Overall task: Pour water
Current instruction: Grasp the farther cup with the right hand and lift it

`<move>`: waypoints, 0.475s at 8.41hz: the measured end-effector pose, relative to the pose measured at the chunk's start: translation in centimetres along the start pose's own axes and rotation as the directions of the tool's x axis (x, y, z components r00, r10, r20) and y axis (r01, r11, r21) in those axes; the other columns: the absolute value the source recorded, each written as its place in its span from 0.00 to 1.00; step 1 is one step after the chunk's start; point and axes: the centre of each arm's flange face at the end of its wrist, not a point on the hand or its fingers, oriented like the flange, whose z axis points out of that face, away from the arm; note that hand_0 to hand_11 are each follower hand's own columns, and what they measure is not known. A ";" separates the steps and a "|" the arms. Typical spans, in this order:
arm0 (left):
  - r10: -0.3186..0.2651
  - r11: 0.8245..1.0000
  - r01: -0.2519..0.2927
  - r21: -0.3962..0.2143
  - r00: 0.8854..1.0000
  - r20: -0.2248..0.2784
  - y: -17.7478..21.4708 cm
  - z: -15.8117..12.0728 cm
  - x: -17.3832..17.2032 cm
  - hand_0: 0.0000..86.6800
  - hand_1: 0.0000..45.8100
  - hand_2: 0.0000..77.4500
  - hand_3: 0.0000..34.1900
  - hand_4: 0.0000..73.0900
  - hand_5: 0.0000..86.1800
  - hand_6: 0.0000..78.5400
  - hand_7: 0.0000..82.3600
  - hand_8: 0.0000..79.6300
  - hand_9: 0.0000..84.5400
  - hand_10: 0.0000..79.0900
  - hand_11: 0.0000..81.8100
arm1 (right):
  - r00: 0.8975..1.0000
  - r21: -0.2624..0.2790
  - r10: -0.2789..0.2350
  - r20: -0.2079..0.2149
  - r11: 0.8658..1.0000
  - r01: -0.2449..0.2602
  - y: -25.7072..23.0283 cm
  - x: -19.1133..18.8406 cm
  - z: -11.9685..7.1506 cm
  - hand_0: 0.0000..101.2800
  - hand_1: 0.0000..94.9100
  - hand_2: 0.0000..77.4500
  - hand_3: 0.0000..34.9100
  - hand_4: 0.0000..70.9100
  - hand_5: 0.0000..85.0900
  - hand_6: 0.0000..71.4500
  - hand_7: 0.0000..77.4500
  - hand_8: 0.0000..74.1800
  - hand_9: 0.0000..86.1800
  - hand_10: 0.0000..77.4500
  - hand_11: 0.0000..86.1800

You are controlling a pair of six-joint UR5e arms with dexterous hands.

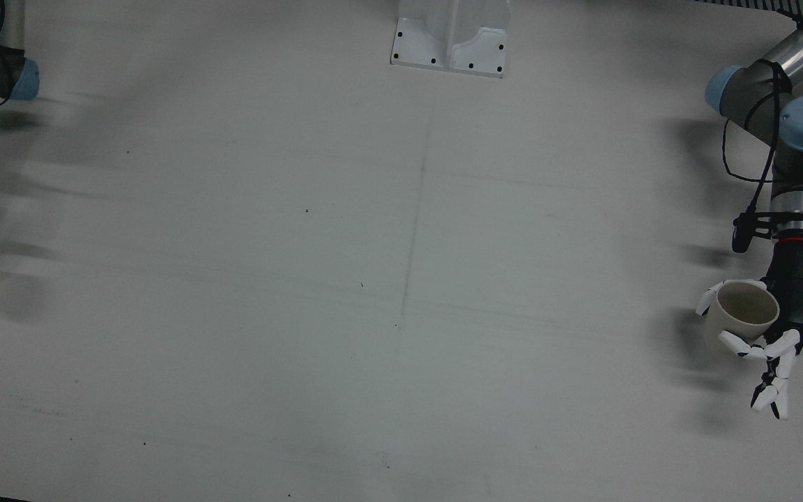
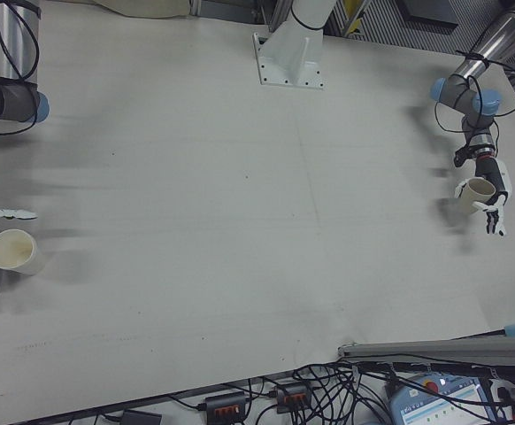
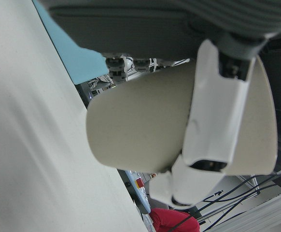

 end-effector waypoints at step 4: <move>-0.001 1.000 0.001 0.000 1.000 -0.001 0.0 0.0 0.1 0.88 0.42 0.49 0.00 0.61 0.54 0.12 0.17 0.05 0.03 0.08 0.14 | 1.000 -0.004 -0.007 0.004 1.000 0.007 0.8 1.0 0.7 0.47 0.14 0.15 0.14 0.18 0.14 0.07 0.16 0.04 0.04 0.04 0.08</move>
